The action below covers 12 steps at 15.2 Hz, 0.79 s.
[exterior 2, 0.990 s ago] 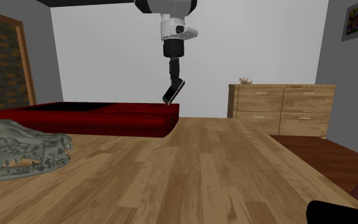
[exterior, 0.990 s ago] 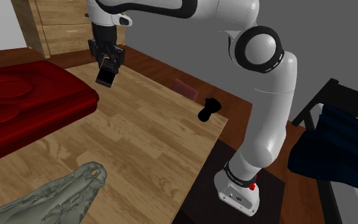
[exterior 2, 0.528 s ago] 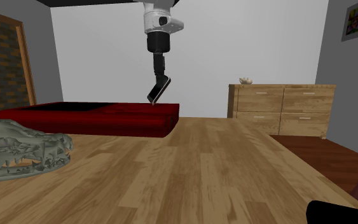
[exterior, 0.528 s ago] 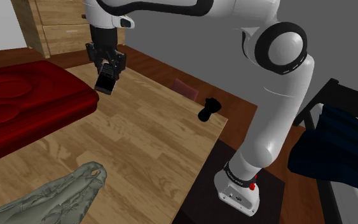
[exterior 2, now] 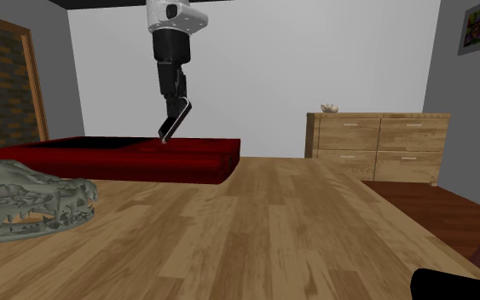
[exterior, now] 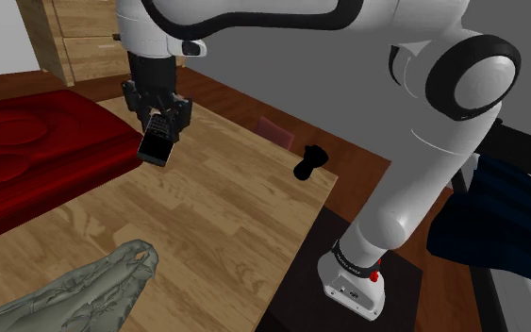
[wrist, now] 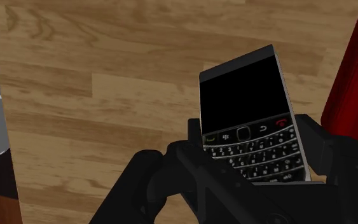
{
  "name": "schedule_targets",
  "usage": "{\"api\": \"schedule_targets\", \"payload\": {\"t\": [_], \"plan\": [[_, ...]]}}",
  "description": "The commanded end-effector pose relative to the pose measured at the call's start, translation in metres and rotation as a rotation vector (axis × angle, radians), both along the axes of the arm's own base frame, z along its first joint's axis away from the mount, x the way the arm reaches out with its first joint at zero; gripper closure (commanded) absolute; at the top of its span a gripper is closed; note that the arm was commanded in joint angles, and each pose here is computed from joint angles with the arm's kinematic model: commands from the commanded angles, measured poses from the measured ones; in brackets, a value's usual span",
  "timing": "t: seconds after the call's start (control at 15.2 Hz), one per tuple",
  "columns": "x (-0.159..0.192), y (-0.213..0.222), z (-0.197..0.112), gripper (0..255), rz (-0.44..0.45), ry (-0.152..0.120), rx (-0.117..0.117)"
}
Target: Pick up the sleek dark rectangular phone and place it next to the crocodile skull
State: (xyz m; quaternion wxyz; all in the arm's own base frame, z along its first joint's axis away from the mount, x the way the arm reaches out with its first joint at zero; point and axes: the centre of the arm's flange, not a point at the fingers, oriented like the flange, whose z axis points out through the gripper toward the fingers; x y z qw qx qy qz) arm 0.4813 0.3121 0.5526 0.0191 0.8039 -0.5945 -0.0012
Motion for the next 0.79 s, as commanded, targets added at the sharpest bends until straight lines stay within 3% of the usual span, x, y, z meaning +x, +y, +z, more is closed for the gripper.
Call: {"api": "schedule_targets", "payload": {"t": [0.0, 0.33, 0.73], "plan": [[-0.02, 0.017, -0.003, 255, -0.001, 0.0, 0.0], [-0.079, 0.058, -0.003, 255, -0.001, 0.0, 0.0], [-0.079, 0.058, -0.034, 255, -0.001, 0.0, 0.0]]}}
